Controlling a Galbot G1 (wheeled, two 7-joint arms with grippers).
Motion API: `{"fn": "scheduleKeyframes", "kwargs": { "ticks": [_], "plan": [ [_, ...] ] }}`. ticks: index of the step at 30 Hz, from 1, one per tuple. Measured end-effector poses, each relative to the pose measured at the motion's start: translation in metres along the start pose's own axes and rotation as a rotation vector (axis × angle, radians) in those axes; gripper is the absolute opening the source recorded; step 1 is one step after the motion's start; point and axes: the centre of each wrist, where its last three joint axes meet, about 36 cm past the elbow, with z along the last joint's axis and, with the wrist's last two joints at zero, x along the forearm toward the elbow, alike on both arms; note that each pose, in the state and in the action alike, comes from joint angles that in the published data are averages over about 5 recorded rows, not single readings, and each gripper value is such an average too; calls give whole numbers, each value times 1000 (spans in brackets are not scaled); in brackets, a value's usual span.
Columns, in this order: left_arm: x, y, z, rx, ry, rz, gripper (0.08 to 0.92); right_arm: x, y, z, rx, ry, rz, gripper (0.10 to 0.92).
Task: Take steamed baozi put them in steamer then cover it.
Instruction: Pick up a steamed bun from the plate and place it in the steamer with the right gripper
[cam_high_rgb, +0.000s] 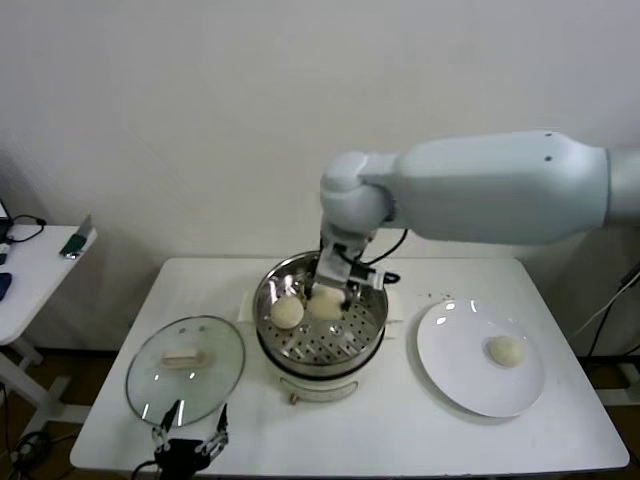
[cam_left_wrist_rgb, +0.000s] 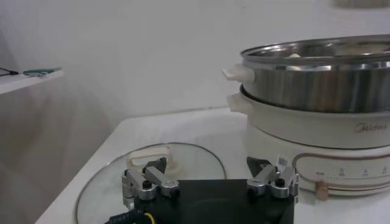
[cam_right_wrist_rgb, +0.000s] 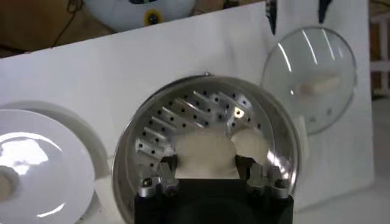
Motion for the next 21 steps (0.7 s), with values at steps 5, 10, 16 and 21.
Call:
{"fn": "scheduleKeyframes", "kwargs": {
  "ticks": [5, 10, 16, 21],
  "plan": [
    [-1, 0, 2, 0, 3, -2, 823, -25, -5, -9, 45, -12, -27, 646],
    [-1, 0, 3, -1, 6, -1, 823, -47, -10, -19, 84, -28, -47, 648],
    [-2, 2, 3, -3, 8, -2, 823, -67, -11, -24, 110, -31, -67, 648],
    [-2, 2, 3, -3, 7, -3, 823, -79, -11, -24, 118, -30, -72, 662]
  ]
}}
